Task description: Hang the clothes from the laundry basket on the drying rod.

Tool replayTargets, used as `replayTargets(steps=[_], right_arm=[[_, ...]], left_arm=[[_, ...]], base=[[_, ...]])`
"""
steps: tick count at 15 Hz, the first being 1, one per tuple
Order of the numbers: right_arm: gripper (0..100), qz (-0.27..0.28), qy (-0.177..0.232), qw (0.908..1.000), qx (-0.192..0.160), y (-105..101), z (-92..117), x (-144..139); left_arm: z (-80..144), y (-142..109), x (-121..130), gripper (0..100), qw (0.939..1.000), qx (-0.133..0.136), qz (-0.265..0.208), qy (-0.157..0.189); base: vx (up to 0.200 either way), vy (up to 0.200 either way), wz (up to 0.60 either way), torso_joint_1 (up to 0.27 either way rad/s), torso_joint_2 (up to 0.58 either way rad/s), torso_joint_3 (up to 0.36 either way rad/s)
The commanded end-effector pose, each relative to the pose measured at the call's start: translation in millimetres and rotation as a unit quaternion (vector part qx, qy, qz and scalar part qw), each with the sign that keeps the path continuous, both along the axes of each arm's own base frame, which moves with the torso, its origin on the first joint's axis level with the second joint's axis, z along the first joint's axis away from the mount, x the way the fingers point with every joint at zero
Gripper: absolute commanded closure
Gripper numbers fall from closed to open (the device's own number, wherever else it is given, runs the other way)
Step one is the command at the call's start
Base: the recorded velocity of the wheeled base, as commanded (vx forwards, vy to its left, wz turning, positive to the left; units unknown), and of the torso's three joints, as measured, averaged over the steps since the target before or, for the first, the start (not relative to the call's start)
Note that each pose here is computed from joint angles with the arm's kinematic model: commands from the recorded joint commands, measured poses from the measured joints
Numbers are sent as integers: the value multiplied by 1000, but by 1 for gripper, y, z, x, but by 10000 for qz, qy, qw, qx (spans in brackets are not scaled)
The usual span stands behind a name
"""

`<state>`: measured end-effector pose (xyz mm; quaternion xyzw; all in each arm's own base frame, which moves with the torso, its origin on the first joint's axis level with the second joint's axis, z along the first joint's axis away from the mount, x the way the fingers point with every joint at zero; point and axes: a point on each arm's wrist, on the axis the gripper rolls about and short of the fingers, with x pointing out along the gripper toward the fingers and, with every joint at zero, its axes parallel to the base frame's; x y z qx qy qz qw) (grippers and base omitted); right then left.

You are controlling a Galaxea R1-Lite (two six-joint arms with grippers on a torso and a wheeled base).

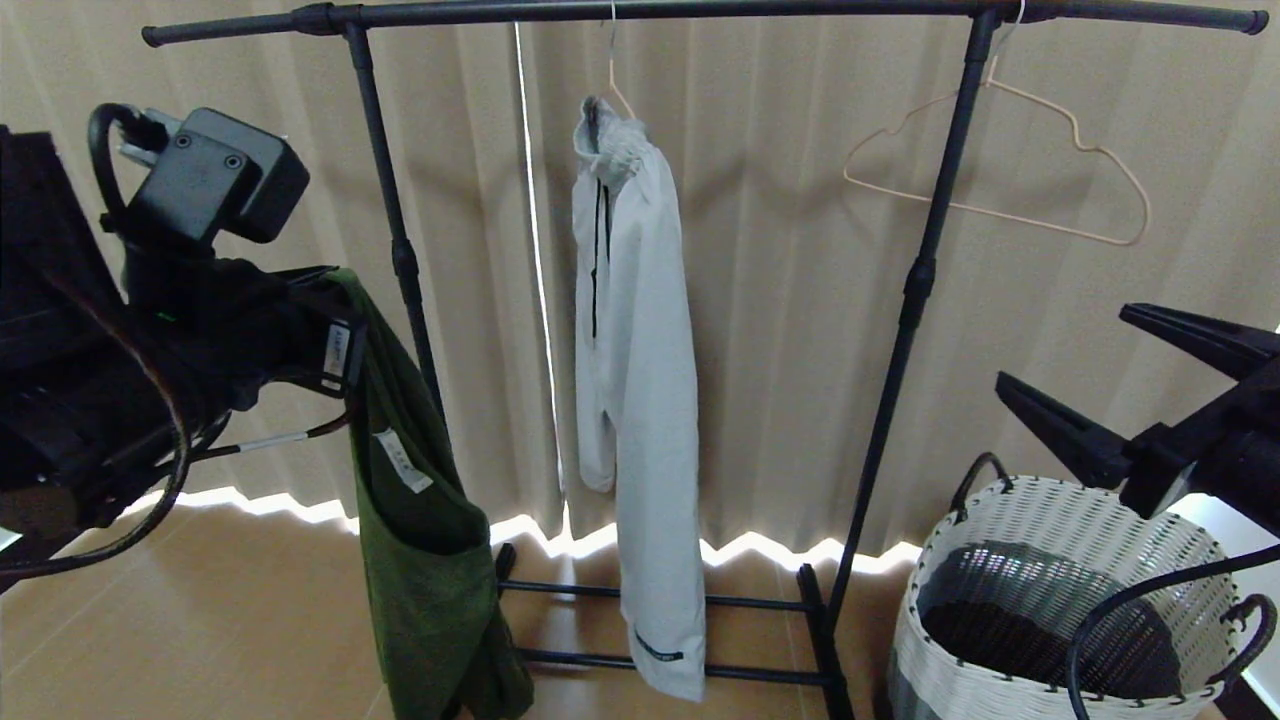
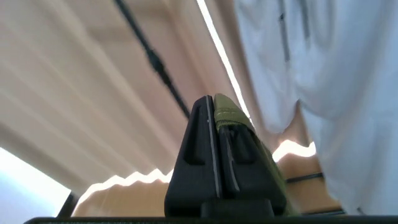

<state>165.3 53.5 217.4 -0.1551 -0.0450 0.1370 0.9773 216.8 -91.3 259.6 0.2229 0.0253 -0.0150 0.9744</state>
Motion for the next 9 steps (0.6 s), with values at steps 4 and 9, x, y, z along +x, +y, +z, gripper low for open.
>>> replayTargets(steps=[4, 9], right_arm=[[0, -856, -34, 9963, -44, -23, -5, -8], [0, -1124, 109, 9935, -123, -32, -15, -12]], left_arm=[[-15, 27, -34, 100, 9998, 25, 201, 80], [-18, 32, -39, 100, 9998, 24, 171, 97]], base=[[0, 0, 0, 0, 0, 0], [0, 0, 0, 0, 0, 0]])
